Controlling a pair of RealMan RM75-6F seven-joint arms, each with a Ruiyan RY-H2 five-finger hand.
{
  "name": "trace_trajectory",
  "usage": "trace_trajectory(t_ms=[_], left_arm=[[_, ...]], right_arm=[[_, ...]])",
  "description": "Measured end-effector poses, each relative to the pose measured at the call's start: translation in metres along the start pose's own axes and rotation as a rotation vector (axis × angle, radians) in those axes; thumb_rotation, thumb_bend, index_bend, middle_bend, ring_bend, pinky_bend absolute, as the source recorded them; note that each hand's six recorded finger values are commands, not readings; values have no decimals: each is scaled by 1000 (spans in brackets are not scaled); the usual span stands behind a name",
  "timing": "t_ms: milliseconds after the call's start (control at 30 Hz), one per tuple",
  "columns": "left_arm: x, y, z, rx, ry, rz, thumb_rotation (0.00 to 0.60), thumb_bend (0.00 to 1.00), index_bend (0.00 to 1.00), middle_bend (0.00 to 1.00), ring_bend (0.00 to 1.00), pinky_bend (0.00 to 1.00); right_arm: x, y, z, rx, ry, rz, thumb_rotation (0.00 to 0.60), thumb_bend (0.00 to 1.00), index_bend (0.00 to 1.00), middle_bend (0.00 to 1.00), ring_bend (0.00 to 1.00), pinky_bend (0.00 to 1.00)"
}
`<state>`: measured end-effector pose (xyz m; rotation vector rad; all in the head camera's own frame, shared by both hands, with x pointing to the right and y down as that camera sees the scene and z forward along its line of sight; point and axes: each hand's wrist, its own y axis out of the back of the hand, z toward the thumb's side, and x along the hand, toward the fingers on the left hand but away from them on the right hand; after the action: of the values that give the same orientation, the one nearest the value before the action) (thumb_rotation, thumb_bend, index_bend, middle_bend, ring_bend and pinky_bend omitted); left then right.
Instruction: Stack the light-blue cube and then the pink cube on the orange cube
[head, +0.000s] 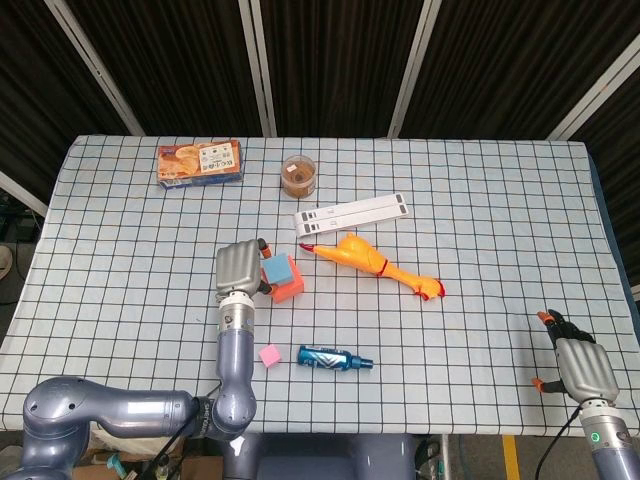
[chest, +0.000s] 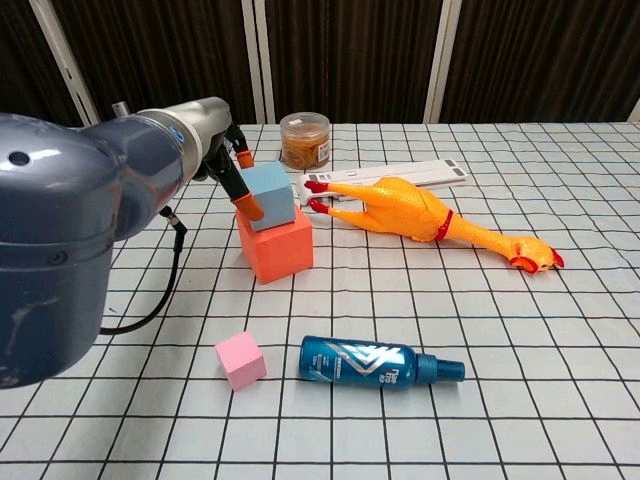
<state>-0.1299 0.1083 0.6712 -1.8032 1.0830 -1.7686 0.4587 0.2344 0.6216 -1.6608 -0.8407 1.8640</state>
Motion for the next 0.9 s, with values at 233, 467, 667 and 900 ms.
trace_trajectory(t_ms=[233,467,667,900], left_arm=[[1,0,-2,15,-1,-3,600,15,346,931,880,1000],[1,-4,-5,34,10,-37,600,15,389,936,880,1000],[2,-5,-2,28,-1,-45,600,15,389,941,880,1000],[0,-3,-1,25,-8,-43,600,15,387,942,880,1000]], right_arm=[[0,0,0,-2,2,0,600,96,117,79,160,222],[0,-1,0,0,2,3,600,97,116,79,160,222],[0,-1,0,1,0,3,600,97,116,79,160,222],[0,0,0,-1,0,2,600,97,116,79,160,222]])
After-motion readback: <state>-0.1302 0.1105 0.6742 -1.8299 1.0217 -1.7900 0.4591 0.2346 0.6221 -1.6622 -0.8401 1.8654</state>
